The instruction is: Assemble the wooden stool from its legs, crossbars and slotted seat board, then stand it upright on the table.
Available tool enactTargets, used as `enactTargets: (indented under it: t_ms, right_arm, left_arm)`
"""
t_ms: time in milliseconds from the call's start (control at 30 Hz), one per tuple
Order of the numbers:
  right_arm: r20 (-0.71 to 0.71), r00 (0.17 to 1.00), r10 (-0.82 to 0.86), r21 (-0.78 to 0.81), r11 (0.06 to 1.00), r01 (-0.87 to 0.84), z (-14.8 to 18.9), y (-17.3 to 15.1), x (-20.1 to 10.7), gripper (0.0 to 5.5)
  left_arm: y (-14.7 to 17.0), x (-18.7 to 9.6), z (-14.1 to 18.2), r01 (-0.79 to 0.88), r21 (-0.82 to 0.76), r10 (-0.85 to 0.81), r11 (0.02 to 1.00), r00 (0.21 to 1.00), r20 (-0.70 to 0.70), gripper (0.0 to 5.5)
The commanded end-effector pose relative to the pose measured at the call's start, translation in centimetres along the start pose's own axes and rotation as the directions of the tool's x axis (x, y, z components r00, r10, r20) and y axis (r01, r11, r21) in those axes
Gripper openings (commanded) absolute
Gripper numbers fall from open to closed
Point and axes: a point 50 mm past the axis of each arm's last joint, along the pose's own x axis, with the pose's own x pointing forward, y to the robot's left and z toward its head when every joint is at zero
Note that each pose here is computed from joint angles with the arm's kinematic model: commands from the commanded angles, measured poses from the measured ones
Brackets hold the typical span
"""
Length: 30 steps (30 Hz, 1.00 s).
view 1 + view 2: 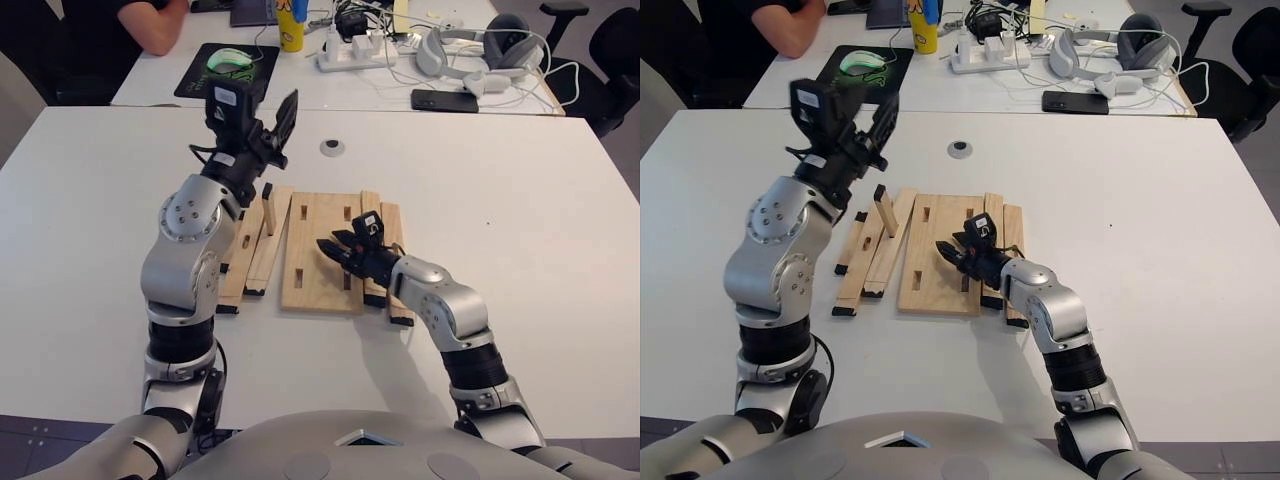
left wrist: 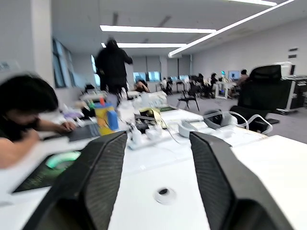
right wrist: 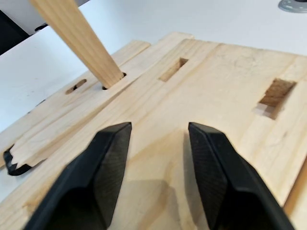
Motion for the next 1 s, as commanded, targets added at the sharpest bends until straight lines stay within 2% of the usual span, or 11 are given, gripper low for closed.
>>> enactTargets:
  t_ms: [33, 400, 567, 633, 700, 867, 933, 1000]
  right_arm:
    - [0.027, 0.999, -0.025, -0.015, 1.0, 0.026, 0.4, -0.1, 0.2, 2.19]
    - [0.053, 0.998, -0.035, 0.0, 0.999, 0.035, 0.4, 0.0, 0.4, 2.19]
    - [0.048, 0.999, -0.025, -0.006, 1.0, 0.025, 0.4, 0.0, 0.5, 2.19]
    - [0.046, 0.999, -0.022, -0.006, 1.0, 0.022, 0.4, 0.0, 0.4, 2.19]
    - [0.043, 0.999, -0.017, -0.01, 1.0, 0.018, 0.5, 0.1, 0.4, 2.19]
    - [0.043, 0.999, -0.015, -0.014, 1.0, 0.015, 0.7, 0.1, 0.2, 2.19]
    - [0.042, 0.999, -0.006, -0.015, 1.0, 0.007, 0.8, 0.3, 0.2, 2.19]
    - [0.042, 0.999, 0.005, -0.014, 1.0, -0.004, 0.9, 0.4, 0.3, 2.19]
  left_arm:
    - [0.5, 0.7, -0.7, 0.026, -0.005, -0.027, 1.0, 0.999, -0.035, 1.66]
    - [0.5, 1.7, -0.2, 0.068, -0.012, -0.069, 0.998, 0.997, -0.026, 0.13]
    - [1.2, 1.7, 2.8, 0.001, 0.033, -0.004, 0.999, 0.997, 0.082, 0.04]
    - [1.1, 1.4, 1.7, 0.007, 0.023, -0.007, 1.0, 0.999, 0.031, 0.04]
    - [1.0, 0.8, -1.2, 0.012, 0.004, -0.012, 1.0, 0.996, -0.091, 0.04]
    - [-0.3, -1.5, -8.3, 0.056, -0.058, -0.075, 0.997, 0.9, -0.429, 0.04]
    - [0.0, -2.0, -9.3, 0.048, -0.031, -0.056, 0.998, 0.881, -0.471, 0.04]
    - [0.9, -1.8, -8.4, 0.013, 0.009, -0.008, 1.0, 0.904, -0.428, 0.04]
